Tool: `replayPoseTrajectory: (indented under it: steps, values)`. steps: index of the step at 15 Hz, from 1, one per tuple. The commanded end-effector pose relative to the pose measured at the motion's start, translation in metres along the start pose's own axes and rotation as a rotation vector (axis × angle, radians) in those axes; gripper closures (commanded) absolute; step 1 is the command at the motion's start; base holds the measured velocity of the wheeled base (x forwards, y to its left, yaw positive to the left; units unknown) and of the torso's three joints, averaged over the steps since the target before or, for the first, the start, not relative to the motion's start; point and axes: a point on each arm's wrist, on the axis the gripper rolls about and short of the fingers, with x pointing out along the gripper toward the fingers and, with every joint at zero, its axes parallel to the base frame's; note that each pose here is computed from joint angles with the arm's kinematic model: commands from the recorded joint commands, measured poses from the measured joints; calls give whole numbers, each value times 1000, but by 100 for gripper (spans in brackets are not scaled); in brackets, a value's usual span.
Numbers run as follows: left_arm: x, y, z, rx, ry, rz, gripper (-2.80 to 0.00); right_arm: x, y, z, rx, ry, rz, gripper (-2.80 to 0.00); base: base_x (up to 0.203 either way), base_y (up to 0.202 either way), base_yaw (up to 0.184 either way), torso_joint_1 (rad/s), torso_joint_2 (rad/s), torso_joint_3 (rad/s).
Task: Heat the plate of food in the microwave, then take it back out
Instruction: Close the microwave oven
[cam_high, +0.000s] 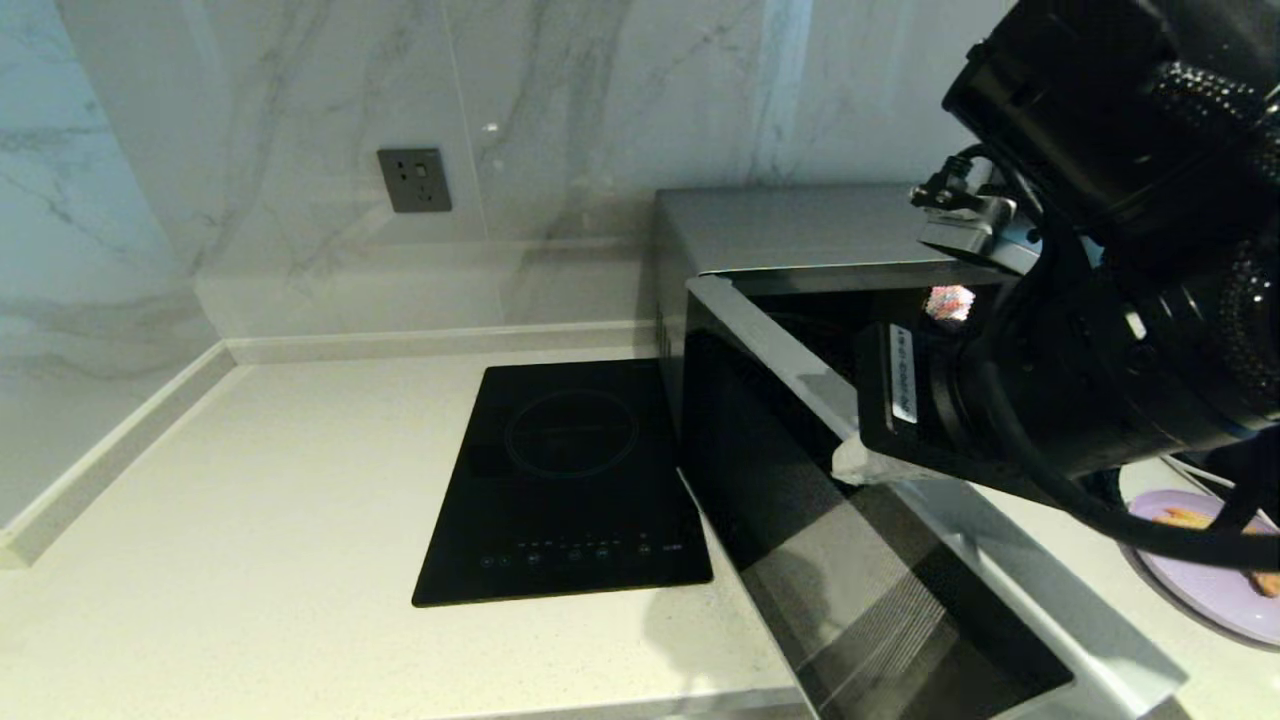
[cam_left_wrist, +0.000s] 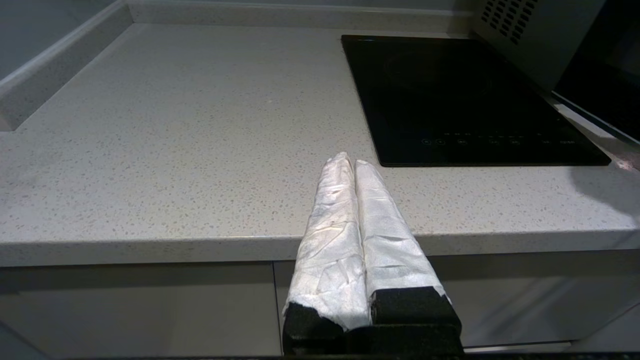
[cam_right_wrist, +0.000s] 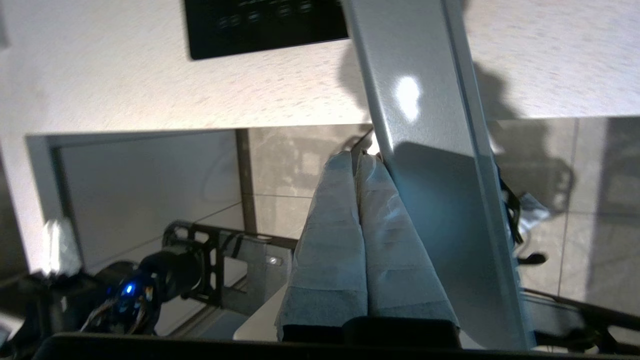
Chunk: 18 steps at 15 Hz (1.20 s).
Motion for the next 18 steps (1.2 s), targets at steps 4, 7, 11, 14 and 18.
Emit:
replayPoseTrajectory:
  steps: [4,7,11,14,18]
  values:
    - [0,0,0,-1,1,1,0,0,-10,9,45,-14,-39,0,0,0,0,0,0,0]
    - [0,0,0,-1,1,1,0,4,-19,17,79,-18,-78,0,0,0,0,0,0,0]
    - [0,0,0,-1,1,1,0,20,-40,40,166,-73,-214,0,0,0,0,0,0,0]
    - [0,0,0,-1,1,1,0,22,-56,54,226,-100,-254,0,0,0,0,0,0,0]
    - [0,0,0,-1,1,1,0,23,-75,71,285,-132,-291,0,0,0,0,0,0,0]
